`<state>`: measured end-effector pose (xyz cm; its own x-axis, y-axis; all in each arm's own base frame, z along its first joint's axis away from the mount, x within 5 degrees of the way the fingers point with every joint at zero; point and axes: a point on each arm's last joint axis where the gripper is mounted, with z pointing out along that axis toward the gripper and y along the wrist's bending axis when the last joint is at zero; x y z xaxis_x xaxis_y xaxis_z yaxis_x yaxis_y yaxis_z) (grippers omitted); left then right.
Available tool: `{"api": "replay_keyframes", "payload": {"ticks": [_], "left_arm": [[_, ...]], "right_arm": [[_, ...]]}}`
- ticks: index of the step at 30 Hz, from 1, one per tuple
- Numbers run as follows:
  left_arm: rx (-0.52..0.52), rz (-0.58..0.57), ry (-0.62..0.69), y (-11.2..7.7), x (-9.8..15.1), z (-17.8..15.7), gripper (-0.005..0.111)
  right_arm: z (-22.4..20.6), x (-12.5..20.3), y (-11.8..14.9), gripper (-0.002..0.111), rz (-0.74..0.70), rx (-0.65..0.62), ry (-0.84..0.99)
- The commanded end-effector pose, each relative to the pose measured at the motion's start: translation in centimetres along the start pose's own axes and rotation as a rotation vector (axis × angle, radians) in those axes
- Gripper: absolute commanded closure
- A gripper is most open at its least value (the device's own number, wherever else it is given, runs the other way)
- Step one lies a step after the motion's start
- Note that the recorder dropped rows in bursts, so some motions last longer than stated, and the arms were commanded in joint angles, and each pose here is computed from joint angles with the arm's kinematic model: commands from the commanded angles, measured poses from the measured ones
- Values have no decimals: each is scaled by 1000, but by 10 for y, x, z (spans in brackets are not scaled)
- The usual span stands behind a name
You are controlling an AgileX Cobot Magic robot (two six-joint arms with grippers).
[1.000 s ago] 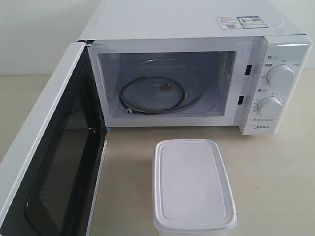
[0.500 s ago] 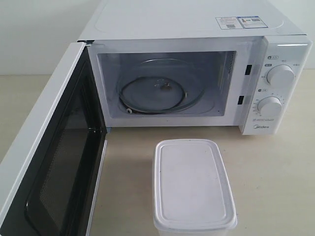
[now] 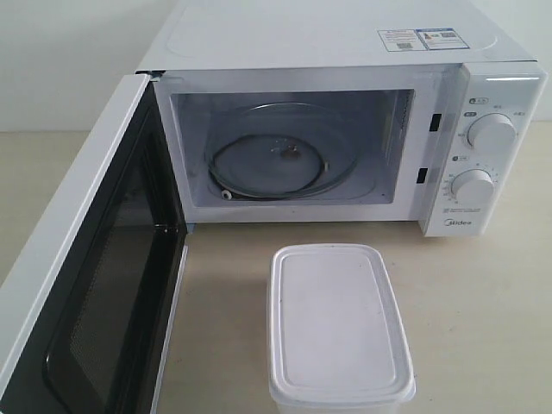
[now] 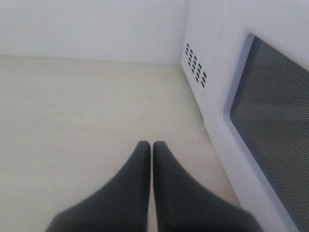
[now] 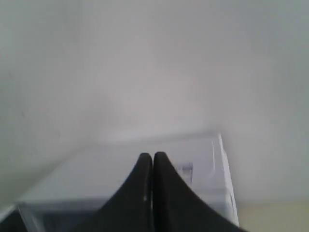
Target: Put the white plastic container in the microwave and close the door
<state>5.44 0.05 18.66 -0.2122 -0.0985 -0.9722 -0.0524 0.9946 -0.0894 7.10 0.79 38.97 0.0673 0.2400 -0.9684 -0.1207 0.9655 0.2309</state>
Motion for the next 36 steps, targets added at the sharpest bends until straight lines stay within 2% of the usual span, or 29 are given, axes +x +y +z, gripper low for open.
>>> {"api": "replay_keyframes", "payload": {"ticks": [1, 5, 10, 13, 16, 18, 22, 24, 31, 36], "left_arm": [[-4, 4, -1, 0, 1, 0, 103], [-4, 4, -1, 0, 1, 0, 103], [-4, 4, -1, 0, 1, 0, 103], [-4, 4, -1, 0, 1, 0, 103], [-4, 4, -1, 0, 1, 0, 103], [-4, 4, -1, 0, 1, 0, 103], [-4, 4, -1, 0, 1, 0, 103], [-4, 4, -1, 0, 1, 0, 103], [-4, 4, -1, 0, 1, 0, 103], [-4, 4, -1, 0, 1, 0, 103]], "right_arm": [[37, 22, -4, 109, -15, 72, 447], [71, 52, -12, 109, -5, 121, 712], [103, 88, -19, 109, 17, 146, 934], [117, 110, -12, 109, 17, 4, 1133], [132, 128, 1, 109, 111, -182, 1276], [142, 136, 10, 109, 168, -324, 1280], [159, 135, 23, 109, 348, -609, 1158], [167, 136, 16, 109, 438, -647, 1135], [182, 171, -23, 109, 533, -570, 1212], [185, 205, -38, 108, 515, -520, 1295]]}}
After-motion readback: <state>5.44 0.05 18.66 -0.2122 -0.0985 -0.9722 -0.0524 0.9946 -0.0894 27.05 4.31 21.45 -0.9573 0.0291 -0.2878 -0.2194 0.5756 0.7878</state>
